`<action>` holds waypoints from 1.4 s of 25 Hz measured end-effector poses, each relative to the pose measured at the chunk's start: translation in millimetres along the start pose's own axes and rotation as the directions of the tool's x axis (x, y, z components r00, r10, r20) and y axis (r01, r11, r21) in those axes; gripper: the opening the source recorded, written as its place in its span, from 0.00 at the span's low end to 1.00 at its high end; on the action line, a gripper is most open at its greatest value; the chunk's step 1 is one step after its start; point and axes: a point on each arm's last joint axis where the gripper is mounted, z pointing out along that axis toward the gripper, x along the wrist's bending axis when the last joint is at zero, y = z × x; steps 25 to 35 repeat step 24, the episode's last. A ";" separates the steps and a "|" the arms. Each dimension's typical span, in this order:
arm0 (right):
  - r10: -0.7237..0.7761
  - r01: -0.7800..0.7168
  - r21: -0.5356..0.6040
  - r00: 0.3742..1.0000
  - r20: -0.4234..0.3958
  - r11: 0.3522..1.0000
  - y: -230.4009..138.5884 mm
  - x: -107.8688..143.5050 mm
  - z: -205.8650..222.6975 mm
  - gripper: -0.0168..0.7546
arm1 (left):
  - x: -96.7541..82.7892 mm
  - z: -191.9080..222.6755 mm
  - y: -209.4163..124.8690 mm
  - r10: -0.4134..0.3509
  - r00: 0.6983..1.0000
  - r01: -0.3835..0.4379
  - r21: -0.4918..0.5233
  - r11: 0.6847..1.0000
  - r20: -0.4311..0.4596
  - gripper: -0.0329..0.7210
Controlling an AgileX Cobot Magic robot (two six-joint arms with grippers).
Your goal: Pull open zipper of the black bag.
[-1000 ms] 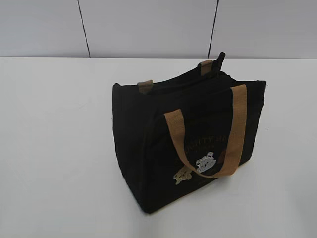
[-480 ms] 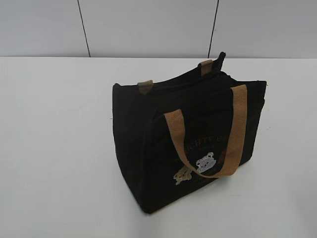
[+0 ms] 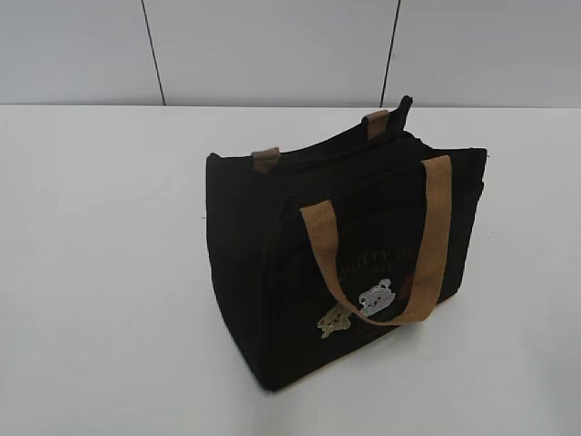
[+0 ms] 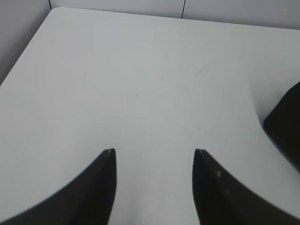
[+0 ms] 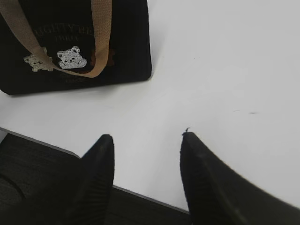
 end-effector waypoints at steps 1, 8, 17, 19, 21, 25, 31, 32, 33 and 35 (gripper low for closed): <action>0.000 0.000 0.000 1.000 0.000 1.000 0.0 0.0 0.0 0.48 | 0.0 0.0 0.0 0.000 1.000 0.000 0.000 1.000 0.000 0.57; 0.053 -0.054 0.003 0.994 0.091 0.999 0.6 0.2 0.9 0.48 | 0.1 0.0 0.0 0.000 1.000 0.000 0.000 1.000 -0.001 0.57; 0.108 -0.110 0.001 0.977 0.186 0.994 1.1 0.4 1.9 0.48 | 0.1 0.0 0.0 0.000 1.000 0.000 0.000 1.000 -0.001 0.57; 0.108 -0.110 0.001 0.977 0.186 0.994 1.1 0.4 1.9 0.48 | 0.1 0.0 0.0 0.000 1.000 0.000 0.000 1.000 -0.001 0.57; 0.108 -0.110 0.001 0.977 0.186 0.994 1.1 0.4 1.9 0.48 | 0.1 0.0 0.0 0.000 1.000 0.000 0.000 1.000 -0.001 0.57; 0.108 -0.110 0.000 0.977 0.186 0.994 1.2 0.4 1.9 0.48 | 0.1 0.0 0.0 0.000 1.000 0.000 0.000 1.000 -0.001 0.57; 0.108 -0.110 0.000 0.977 0.186 0.994 1.2 0.4 1.9 0.48 | 0.1 0.0 0.0 0.000 1.000 0.000 0.000 1.000 -0.001 0.57; 0.108 -0.110 0.000 0.977 0.186 0.994 1.2 0.4 1.9 0.48 | 0.1 0.0 0.0 0.000 1.000 0.000 0.000 1.000 -0.001 0.57; 0.108 -0.110 0.000 0.977 0.186 0.994 1.2 0.4 1.9 0.48 | 0.1 0.0 0.0 0.000 1.000 0.000 0.000 1.000 -0.001 0.57; 0.108 -0.110 0.000 0.977 0.186 0.994 1.2 0.4 1.9 0.48 | 0.1 0.0 0.0 0.000 1.000 0.000 0.000 1.000 -0.001 0.57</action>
